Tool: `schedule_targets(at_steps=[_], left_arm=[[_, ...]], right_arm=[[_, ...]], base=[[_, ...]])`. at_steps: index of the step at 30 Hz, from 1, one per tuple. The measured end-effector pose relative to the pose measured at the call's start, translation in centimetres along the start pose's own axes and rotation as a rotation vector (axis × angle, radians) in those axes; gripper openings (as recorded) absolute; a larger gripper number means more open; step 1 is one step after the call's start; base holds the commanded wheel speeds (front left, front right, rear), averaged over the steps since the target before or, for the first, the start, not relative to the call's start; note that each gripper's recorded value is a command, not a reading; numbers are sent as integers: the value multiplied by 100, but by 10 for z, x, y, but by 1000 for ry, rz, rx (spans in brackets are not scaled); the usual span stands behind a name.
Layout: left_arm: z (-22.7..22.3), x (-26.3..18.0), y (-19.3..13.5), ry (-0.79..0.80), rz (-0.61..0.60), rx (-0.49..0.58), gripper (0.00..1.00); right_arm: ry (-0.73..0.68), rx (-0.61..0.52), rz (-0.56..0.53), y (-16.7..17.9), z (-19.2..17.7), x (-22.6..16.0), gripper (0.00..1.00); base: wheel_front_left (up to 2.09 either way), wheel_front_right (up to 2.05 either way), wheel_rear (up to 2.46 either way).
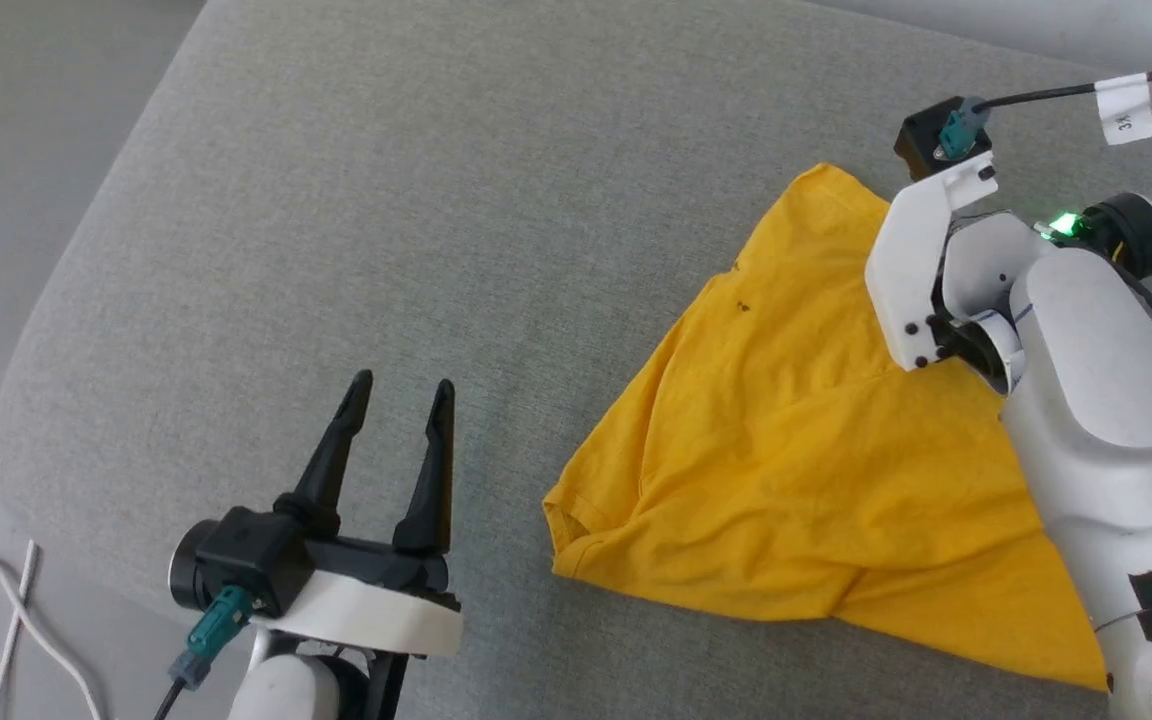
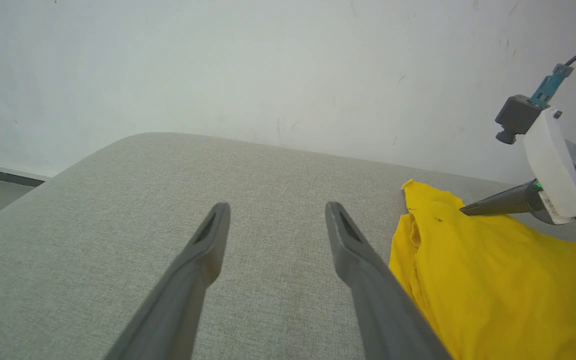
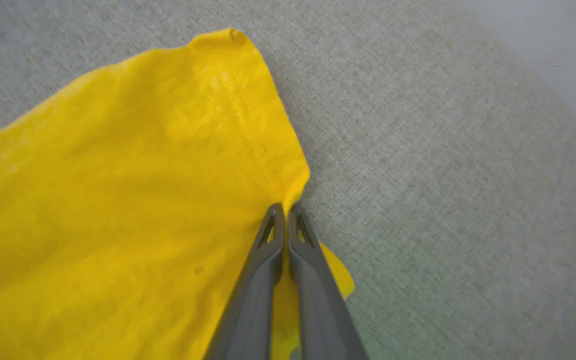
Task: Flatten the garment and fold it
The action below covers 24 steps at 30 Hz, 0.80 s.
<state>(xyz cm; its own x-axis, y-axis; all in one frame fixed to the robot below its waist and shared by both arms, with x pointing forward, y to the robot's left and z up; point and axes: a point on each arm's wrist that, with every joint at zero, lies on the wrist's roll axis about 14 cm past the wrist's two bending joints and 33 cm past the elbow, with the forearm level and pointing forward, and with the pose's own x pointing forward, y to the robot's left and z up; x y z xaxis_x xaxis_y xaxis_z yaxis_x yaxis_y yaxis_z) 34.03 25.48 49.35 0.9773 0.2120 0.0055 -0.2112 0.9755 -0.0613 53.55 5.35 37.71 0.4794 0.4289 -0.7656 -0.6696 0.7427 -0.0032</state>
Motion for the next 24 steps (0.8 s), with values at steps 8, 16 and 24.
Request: schedule_targets(at_steps=[8, 16, 24], left_arm=[[7, 1, -4, -30, -20, 7, 100], [9, -5, -15, -44, -72, 7, 100], [16, 2, -48, -75, -186, 3, 100]], right_arm=[[-269, 86, -64, -27, 48, -40, 0], [-445, 178, -258, -102, 46, -128, 0], [-433, 380, -634, -195, -77, -245, 0]], base=[[0, 0, 0], [0, 0, 0], [0, 0, 0]])
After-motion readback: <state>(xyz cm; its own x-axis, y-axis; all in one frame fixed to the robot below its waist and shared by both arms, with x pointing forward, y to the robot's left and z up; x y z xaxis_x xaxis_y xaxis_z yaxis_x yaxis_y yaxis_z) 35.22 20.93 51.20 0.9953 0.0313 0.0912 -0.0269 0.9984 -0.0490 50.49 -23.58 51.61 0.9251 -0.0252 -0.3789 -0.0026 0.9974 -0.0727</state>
